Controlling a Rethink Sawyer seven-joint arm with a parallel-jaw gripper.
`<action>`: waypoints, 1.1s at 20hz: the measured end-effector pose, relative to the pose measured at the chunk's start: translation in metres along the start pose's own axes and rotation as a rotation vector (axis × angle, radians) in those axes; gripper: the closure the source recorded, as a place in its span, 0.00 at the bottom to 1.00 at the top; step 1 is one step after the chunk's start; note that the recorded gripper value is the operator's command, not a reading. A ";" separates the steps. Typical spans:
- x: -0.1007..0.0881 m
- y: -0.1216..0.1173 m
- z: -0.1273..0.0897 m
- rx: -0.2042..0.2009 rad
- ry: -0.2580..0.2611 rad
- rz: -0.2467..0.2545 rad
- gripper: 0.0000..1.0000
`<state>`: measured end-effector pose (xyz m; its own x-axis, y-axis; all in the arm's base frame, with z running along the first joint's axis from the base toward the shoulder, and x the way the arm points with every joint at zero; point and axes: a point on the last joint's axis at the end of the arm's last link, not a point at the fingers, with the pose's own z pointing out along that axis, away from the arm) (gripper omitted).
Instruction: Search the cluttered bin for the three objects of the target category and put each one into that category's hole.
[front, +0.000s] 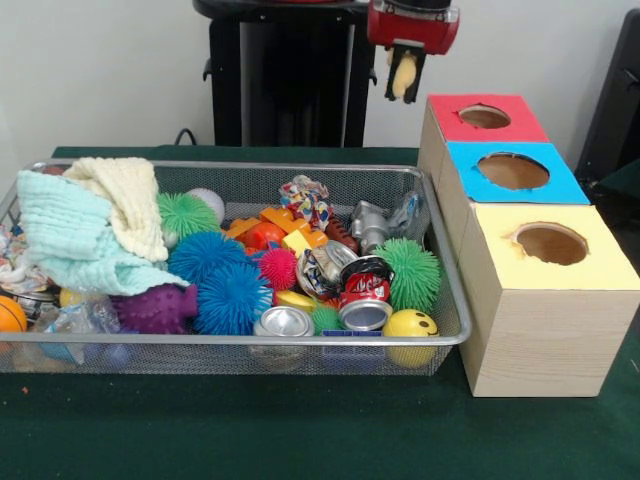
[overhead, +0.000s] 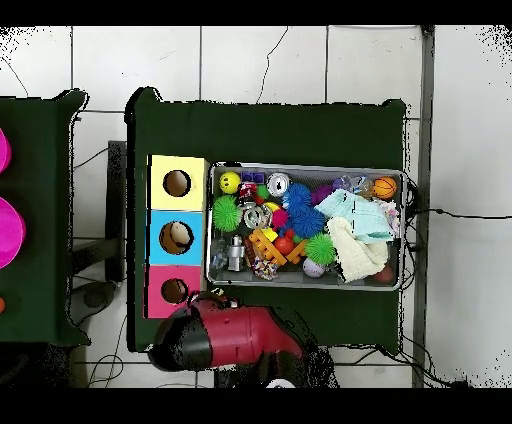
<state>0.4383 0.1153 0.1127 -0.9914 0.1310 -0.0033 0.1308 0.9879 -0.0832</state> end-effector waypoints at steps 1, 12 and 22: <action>0.001 0.004 -0.001 0.000 0.000 0.001 1.00; 0.008 0.038 -0.010 0.012 0.020 0.043 1.00; 0.009 0.054 -0.006 0.022 0.045 0.099 1.00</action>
<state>0.4368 0.1701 0.1145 -0.9722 0.2318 0.0322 0.2272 0.9680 -0.1066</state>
